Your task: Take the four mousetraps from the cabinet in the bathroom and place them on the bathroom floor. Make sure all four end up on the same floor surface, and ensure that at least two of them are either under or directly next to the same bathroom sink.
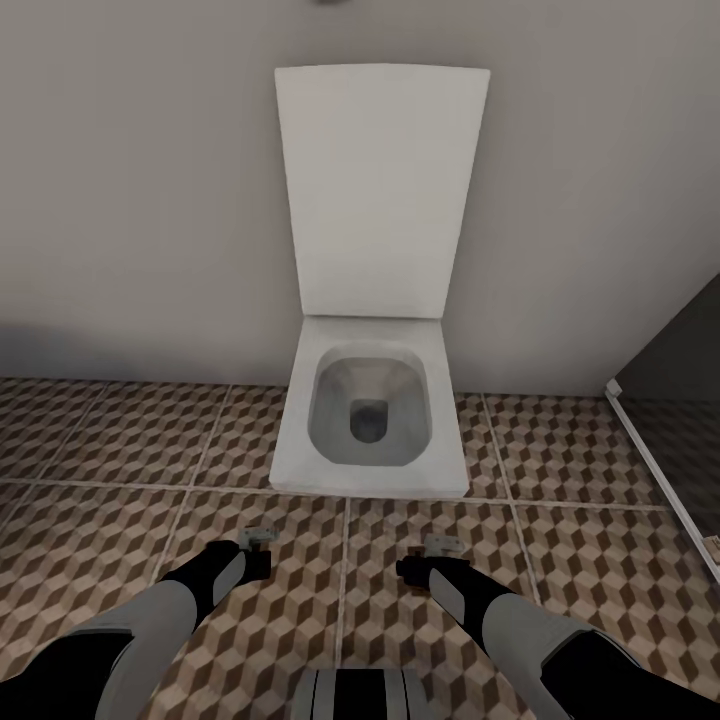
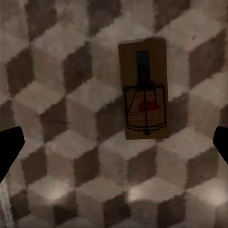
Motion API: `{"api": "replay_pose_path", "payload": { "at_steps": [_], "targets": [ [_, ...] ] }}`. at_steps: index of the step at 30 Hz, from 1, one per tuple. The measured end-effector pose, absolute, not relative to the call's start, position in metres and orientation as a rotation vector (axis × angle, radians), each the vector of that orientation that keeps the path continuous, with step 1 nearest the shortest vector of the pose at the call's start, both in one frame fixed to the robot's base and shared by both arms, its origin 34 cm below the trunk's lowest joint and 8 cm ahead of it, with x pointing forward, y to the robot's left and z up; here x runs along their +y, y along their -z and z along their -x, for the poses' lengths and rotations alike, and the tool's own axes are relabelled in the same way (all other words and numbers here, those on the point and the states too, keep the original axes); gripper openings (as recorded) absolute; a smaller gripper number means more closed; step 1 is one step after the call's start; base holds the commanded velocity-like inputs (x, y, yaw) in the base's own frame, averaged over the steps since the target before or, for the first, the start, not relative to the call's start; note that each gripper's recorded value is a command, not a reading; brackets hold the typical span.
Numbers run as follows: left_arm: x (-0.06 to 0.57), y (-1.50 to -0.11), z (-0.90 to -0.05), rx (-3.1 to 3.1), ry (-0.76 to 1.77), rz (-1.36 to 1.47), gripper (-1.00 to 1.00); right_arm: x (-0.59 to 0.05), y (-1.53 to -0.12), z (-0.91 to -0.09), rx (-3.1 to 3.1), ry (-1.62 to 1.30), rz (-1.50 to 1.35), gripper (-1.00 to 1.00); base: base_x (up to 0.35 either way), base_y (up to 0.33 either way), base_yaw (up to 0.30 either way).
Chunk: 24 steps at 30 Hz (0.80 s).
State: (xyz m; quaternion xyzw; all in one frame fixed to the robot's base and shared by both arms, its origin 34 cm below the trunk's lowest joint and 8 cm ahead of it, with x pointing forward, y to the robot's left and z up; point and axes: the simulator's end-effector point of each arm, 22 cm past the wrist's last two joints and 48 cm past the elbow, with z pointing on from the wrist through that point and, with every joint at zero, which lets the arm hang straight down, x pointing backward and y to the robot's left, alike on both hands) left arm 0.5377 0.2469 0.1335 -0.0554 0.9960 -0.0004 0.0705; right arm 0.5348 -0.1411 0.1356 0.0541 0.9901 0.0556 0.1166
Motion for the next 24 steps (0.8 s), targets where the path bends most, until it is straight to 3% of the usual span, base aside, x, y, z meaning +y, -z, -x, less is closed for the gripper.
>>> {"api": "replay_pose_path", "payload": {
  "at_steps": [14,15,24],
  "targets": [
    [0.2461,-0.1335,-0.5376,2.996,0.003,0.166,-1.00,-0.1411,-0.1356,-0.5348,2.899,-0.163,-0.158,1.00,0.000,0.000,0.000],
    [0.2461,-0.1335,-0.5378,2.995,0.003,0.166,1.00,-0.1411,-0.1356,-0.5348,2.899,-0.163,-0.158,1.00,0.000,0.000,0.000],
    [0.2466,-0.1335,-0.5378,2.995,-0.001,0.161,1.00,-0.1411,-0.1356,-0.5348,2.899,-0.163,-0.158,1.00,0.000,0.000,0.000]
  ]
}}
